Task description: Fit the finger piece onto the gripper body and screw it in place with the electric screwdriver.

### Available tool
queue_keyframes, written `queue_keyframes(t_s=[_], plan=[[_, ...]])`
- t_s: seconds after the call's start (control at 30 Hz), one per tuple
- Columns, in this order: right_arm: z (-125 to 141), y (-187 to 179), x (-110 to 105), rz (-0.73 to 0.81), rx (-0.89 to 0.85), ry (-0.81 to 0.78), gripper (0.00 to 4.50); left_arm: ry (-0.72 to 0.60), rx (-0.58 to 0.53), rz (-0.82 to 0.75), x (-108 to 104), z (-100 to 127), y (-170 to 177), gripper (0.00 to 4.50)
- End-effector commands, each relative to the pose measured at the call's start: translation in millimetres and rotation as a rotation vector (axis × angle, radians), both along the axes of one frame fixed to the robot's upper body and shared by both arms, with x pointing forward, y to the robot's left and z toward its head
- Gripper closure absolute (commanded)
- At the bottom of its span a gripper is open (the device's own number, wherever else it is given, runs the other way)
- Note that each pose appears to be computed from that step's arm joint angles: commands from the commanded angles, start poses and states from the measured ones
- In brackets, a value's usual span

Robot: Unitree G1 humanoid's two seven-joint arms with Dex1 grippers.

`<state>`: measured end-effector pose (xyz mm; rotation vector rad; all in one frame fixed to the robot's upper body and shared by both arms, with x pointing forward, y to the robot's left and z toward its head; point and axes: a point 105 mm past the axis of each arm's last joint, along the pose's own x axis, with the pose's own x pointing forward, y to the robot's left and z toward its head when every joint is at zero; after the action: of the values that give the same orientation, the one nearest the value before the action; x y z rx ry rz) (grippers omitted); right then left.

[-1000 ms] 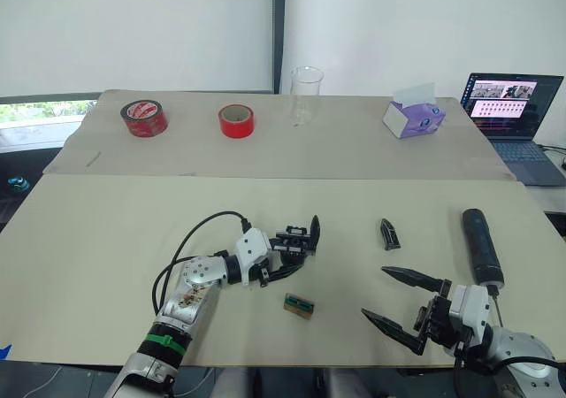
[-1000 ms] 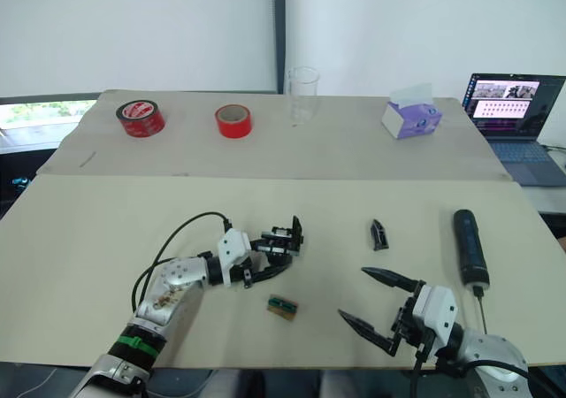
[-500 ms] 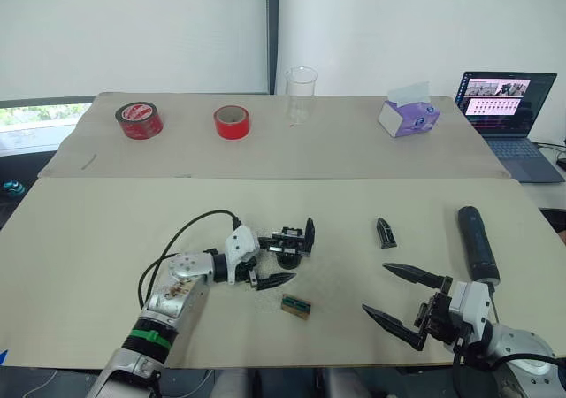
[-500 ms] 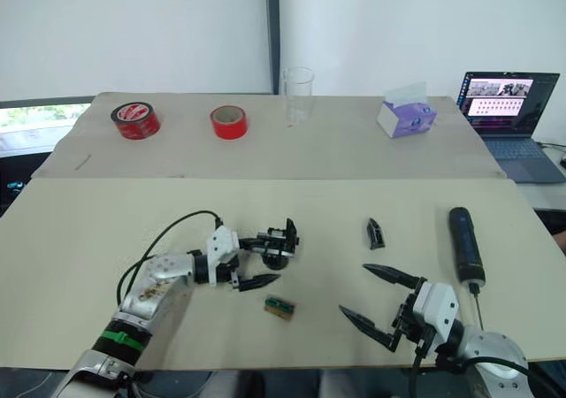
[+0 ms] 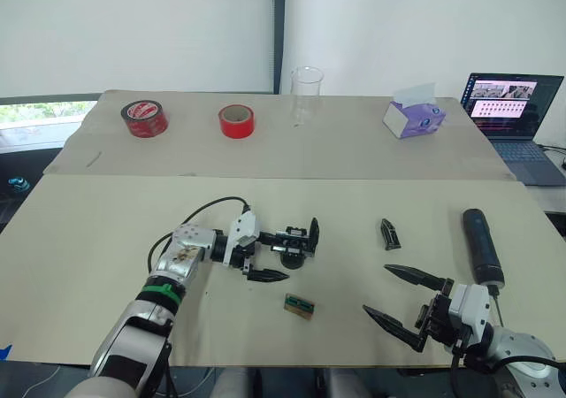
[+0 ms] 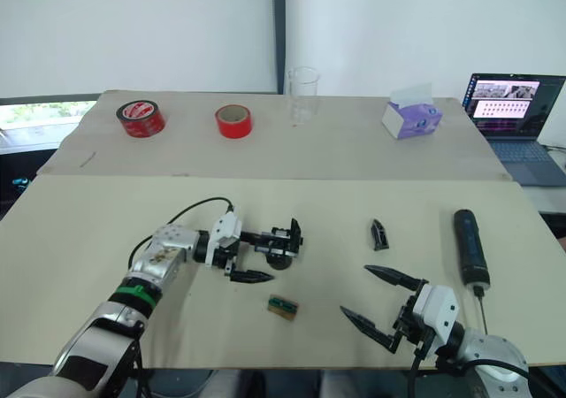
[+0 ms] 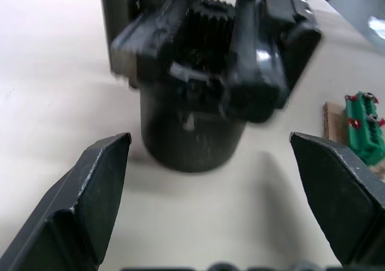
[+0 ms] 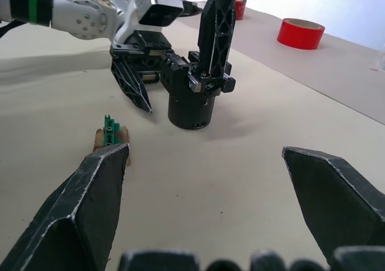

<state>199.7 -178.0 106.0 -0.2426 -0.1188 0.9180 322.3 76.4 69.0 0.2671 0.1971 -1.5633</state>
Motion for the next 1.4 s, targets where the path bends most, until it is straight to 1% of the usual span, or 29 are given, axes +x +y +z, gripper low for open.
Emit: queue_keyframes(t_s=[0.03, 0.13, 0.2, 0.3, 0.33, 0.37, 0.4, 0.43, 0.5, 0.57, 0.63, 0.67, 0.77, 0.87, 0.93, 1.0, 1.1, 1.17, 1.2, 1.23, 1.27, 1.4], plan=[[11.3, 0.7, -4.4, -0.009, -0.005, -0.060, 0.00, -0.028, 0.004, -0.060, -0.3, 2.4, -7.7, 0.04], [9.7, 0.8, -8.5, -0.022, -0.007, -0.054, 0.00, -0.044, 0.011, -0.077, 0.2, 0.8, -10.2, 0.04], [9.5, 1.4, -9.5, -0.026, -0.007, -0.054, 0.00, -0.059, 0.009, -0.055, 4.1, 0.5, -9.7, 0.04], [8.2, 2.3, -11.8, -0.040, -0.004, -0.053, 0.00, -0.070, -0.066, 0.041, 12.6, 6.2, -2.3, 0.85], [7.5, 2.3, -12.3, -0.044, -0.003, -0.053, 0.00, -0.055, -0.094, 0.076, 14.7, 8.3, -0.8, 1.20], [6.7, 2.2, -12.7, -0.048, -0.002, -0.052, 0.00, -0.049, -0.120, 0.108, 16.0, 11.1, -0.6, 1.79], [5.6, 2.0, -13.0, -0.053, 0.001, -0.051, 0.00, -0.042, -0.143, 0.124, 13.9, 14.2, -1.4, 2.09], [4.5, 1.7, -13.2, -0.056, 0.003, -0.050, 0.00, -0.043, -0.157, 0.134, 11.1, 16.9, -2.6, 2.21], [1.9, 2.1, -12.9, -0.058, 0.005, -0.048, 0.00, -0.066, -0.162, 0.157, 2.5, 21.8, -5.7, 2.21], [0.4, 3.5, -10.8, -0.056, 0.008, -0.049, 0.00, -0.116, -0.149, 0.215, -4.3, 26.1, -8.0, 2.21], [0.2, 4.7, -8.7, -0.048, 0.013, -0.052, 0.00, -0.143, -0.160, 0.331, -3.5, 31.1, -7.9, 2.21], [0.0, 5.4, -7.7, -0.041, 0.014, -0.053, 0.00, -0.137, -0.172, 0.377, -5.2, 32.3, -7.9, 2.21], [-0.6, 6.0, -5.1, -0.026, 0.014, -0.054, 0.00, -0.165, -0.143, 0.459, -13.9, 27.7, -8.0, 2.21], [-0.7, 4.4, -3.6, -0.016, 0.009, -0.053, 0.00, -0.148, -0.131, 0.574, -13.7, 19.0, -5.8, 2.21], [-0.3, 2.8, -2.3, -0.014, 0.006, -0.054, 0.00, -0.145, -0.142, 0.597, -16.4, 17.7, -7.9, 2.21], [-0.1, 2.2, -1.1, -0.007, 0.002, -0.052, 0.00, -0.126, -0.138, 0.592, -22.3, 11.9, -10.9, 2.21], [0.0, 2.4, -0.7, 0.007, 0.000, -0.044, 0.00, -0.040, -0.151, 0.605, -26.7, 4.5, -11.1, 2.21], [0.4, 1.8, -0.5, 0.012, -0.003, -0.043, 0.00, -0.045, -0.129, 0.605, -27.7, 0.4, -8.1, 1.13], [1.1, 0.9, 0.1, 0.012, -0.006, -0.046, 0.00, -0.049, -0.117, 0.601, -28.3, -1.5, -6.6, 0.85], [2.0, -0.3, 1.0, 0.009, -0.008, -0.052, 0.00, -0.055, -0.103, 0.598, -28.5, -3.2, -4.5, 0.30], [3.0, -1.4, 2.1, 0.005, -0.009, -0.058, 0.00, -0.058, -0.092, 0.600, -27.8, -4.6, -1.7, 0.04], [6.7, -6.9, 9.4, -0.020, -0.013, -0.080, 0.00, -0.069, -0.053, 0.574, -21.5, -8.3, 17.6, 0.04]])
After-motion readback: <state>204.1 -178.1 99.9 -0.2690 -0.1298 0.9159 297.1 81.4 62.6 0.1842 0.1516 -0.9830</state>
